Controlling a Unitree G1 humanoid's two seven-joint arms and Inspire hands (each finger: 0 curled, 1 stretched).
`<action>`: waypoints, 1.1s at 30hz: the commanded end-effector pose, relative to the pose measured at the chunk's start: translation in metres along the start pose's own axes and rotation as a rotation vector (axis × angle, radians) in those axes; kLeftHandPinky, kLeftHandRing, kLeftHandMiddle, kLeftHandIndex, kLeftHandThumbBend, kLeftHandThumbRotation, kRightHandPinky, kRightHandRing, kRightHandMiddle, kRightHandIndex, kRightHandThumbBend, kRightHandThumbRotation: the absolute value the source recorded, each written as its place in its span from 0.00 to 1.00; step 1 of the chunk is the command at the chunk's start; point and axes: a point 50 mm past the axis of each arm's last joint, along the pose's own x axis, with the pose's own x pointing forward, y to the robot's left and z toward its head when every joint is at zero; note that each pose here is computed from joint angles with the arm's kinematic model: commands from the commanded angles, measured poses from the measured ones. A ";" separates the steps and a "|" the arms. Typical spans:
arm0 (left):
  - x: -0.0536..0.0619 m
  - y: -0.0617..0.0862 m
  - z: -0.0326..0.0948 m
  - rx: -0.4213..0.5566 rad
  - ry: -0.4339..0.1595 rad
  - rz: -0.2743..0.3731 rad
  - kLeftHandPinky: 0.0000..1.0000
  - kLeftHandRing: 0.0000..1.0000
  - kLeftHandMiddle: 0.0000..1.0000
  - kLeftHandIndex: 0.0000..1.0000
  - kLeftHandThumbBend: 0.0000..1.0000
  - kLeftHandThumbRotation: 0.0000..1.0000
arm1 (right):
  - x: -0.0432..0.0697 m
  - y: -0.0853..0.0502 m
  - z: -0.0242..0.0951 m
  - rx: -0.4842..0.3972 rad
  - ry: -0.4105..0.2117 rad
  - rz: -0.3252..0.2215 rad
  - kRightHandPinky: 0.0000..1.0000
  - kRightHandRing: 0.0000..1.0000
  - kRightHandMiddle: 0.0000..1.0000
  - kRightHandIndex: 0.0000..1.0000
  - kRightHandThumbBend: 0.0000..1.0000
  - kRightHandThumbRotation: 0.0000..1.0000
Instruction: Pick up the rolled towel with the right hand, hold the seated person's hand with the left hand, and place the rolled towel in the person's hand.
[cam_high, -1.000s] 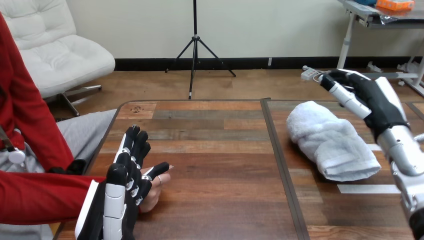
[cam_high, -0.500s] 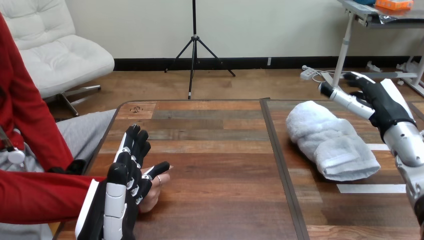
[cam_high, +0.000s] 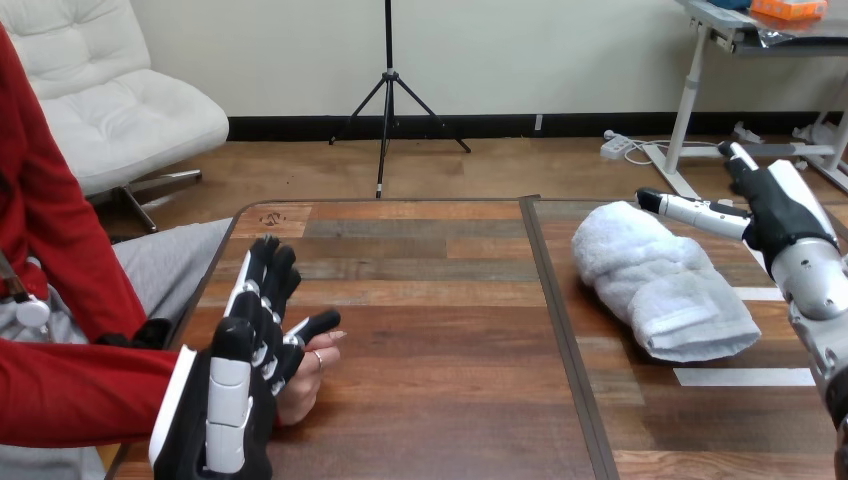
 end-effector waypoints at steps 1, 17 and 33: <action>0.012 -0.001 0.009 0.000 -0.092 0.001 0.81 1.00 1.00 1.00 0.81 1.00 | 0.008 -0.019 0.032 -0.021 -0.056 -0.059 0.87 1.00 1.00 1.00 1.00 0.43; 0.011 0.000 0.010 0.014 -0.096 0.002 0.80 1.00 1.00 0.98 0.79 1.00 | 0.007 -0.004 0.018 -0.124 0.038 -0.022 0.92 1.00 1.00 1.00 1.00 0.46; 0.011 -0.001 0.011 0.015 -0.103 0.000 0.80 0.99 0.99 0.94 0.77 1.00 | 0.004 0.016 0.005 -0.209 0.104 0.053 0.92 1.00 1.00 1.00 1.00 0.46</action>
